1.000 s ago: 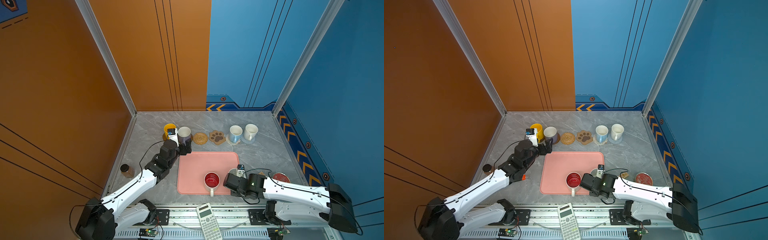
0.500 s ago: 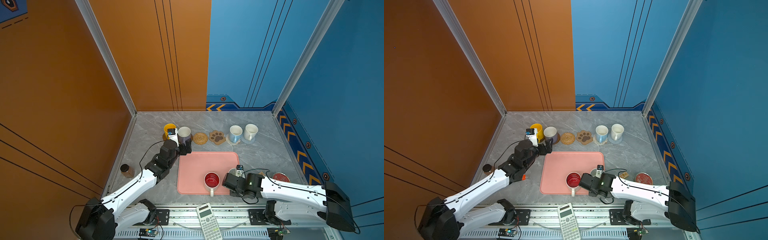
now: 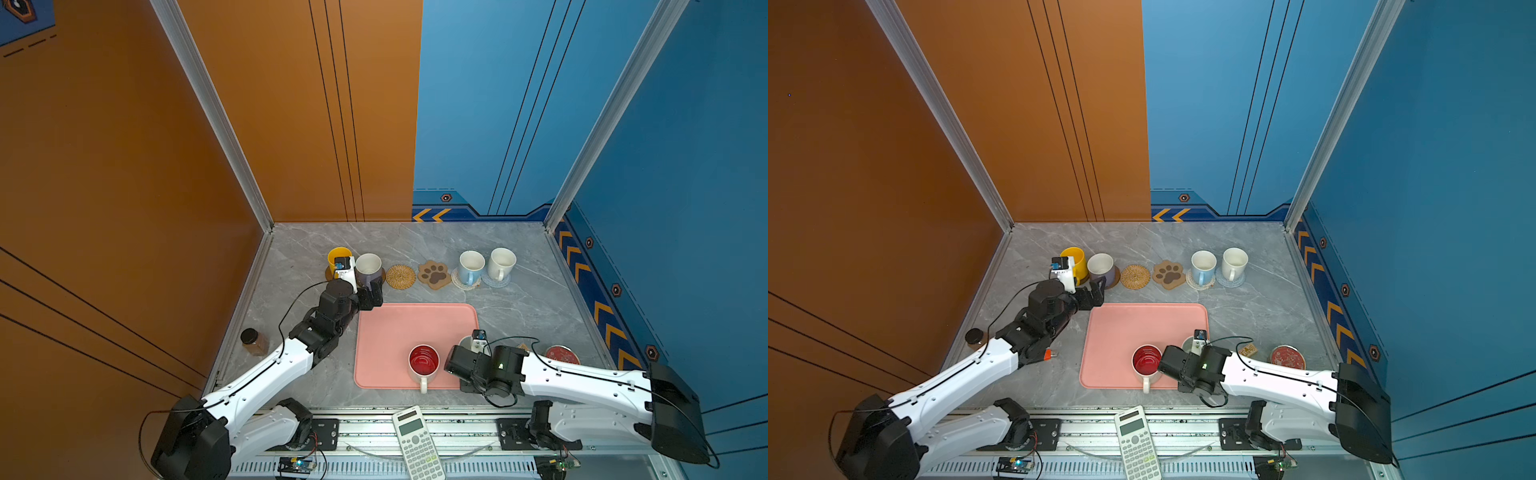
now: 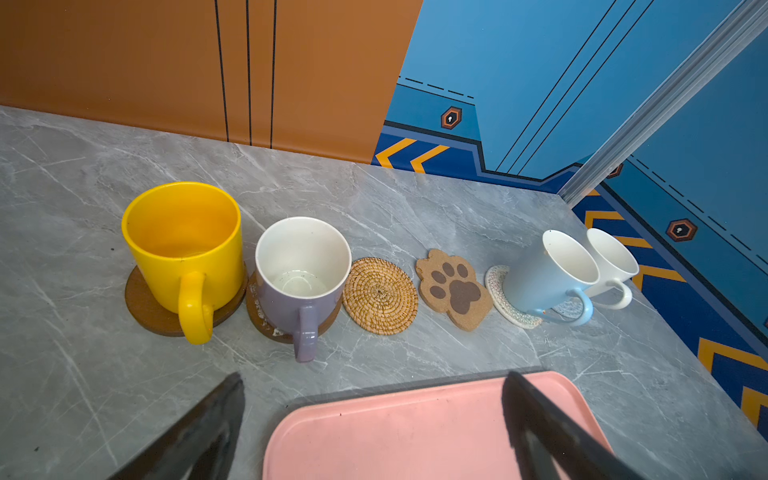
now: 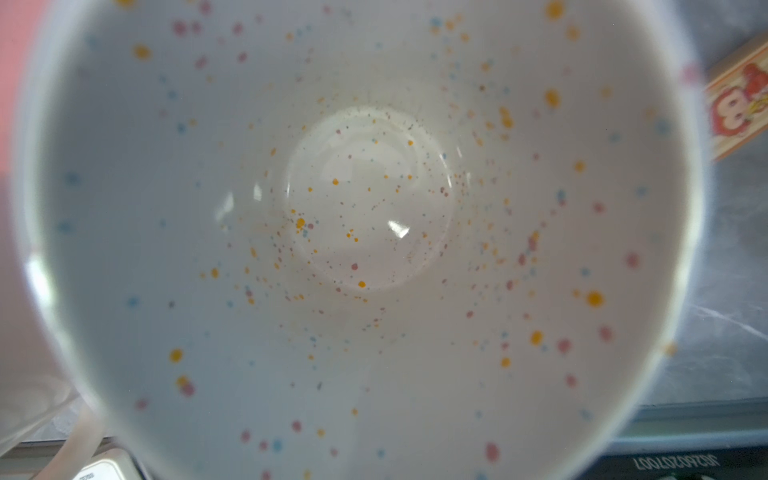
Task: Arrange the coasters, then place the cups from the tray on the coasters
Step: 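Lower the right gripper onto the speckled white mug rim and close it, then lift the speckled mug with the right gripper and carry it toward the paw coaster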
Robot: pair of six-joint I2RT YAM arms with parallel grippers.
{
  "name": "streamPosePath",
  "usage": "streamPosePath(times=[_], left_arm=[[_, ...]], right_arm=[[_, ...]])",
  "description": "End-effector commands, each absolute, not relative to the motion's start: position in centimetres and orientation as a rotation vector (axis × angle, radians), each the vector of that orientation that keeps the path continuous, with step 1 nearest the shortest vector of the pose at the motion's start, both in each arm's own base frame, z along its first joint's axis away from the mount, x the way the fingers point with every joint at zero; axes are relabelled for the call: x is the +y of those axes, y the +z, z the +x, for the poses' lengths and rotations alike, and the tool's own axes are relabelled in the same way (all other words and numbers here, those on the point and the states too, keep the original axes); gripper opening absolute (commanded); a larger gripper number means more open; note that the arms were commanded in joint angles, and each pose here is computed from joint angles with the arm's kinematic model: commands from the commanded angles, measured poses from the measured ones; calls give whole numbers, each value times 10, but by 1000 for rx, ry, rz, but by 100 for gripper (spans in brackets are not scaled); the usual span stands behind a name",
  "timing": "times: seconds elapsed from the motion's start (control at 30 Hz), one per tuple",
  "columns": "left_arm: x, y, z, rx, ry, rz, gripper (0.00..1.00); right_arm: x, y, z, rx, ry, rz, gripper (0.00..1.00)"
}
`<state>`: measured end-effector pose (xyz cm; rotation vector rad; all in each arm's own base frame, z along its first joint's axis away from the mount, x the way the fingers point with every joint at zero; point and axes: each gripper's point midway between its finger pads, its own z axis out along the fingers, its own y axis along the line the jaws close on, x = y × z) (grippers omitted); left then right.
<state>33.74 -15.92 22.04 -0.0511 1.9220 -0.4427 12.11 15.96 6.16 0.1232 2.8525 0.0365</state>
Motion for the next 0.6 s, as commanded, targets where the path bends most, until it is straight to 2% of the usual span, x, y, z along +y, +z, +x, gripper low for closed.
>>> streamPosePath(times=[0.0,0.57], left_arm=[[-156,216,338,1930,-441,-55,97],[-150,216,336,1928,-427,-70,97]], right_arm=[[148,67,126,2824,-68,94,0],[156,98,144,2749,-51,6,0]])
